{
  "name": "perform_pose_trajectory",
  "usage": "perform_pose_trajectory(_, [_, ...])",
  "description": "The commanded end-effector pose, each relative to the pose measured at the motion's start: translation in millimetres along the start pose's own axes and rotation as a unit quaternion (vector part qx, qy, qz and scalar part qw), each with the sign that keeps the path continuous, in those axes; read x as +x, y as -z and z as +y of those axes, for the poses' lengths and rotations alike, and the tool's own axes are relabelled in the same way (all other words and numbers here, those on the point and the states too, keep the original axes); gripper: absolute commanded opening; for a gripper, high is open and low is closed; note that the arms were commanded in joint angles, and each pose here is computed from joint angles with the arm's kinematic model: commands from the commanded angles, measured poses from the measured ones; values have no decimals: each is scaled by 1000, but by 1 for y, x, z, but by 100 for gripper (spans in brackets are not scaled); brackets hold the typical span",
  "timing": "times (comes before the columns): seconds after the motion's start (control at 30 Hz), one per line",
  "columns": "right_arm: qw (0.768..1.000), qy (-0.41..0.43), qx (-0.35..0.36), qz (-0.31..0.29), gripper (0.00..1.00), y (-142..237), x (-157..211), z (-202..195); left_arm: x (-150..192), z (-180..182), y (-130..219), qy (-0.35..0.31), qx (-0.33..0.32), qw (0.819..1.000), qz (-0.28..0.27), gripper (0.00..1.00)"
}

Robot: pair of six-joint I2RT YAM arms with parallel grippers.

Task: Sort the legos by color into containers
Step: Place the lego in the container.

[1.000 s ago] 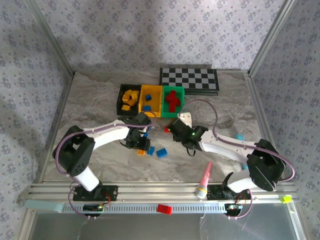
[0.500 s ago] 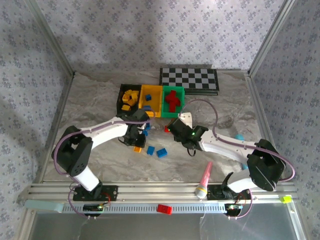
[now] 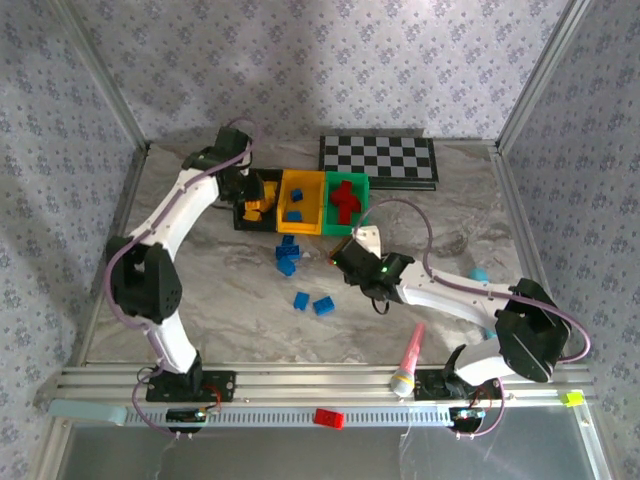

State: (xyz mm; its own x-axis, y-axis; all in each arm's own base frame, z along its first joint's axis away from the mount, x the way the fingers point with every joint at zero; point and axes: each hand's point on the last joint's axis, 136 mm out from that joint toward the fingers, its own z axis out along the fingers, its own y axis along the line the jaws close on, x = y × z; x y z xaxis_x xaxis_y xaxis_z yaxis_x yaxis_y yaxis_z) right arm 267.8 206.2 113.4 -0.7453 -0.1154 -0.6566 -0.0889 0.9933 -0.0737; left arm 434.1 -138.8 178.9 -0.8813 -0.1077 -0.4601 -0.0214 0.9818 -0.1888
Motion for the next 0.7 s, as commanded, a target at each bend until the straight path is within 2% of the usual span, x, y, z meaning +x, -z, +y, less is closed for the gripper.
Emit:
perform_pose_trajectory(0.0, [1000, -10, 3, -12, 67, 10, -5, 3, -10, 5, -20, 10, -7, 1000, 28, 38])
perform_pose_trajectory(0.13, [1000, -9, -10, -5, 67, 10, 1, 11, -30, 0, -45, 14, -2, 999, 38, 45])
perform_pose_trajectory(0.27, [999, 3, -35, 4, 67, 12, 8, 30, -40, 3, -48, 15, -10, 999, 41, 65])
perform_pose_trajectory(0.5, [994, 35, -83, 55, 67, 3, 47, 72, -7, -2, -22, 19, 43, 999, 27, 67])
perform_pose_trajectory(0.67, [990, 61, -99, 86, 68, 2, 73, 96, 37, 8, 0, 9, 58, 998, 24, 68])
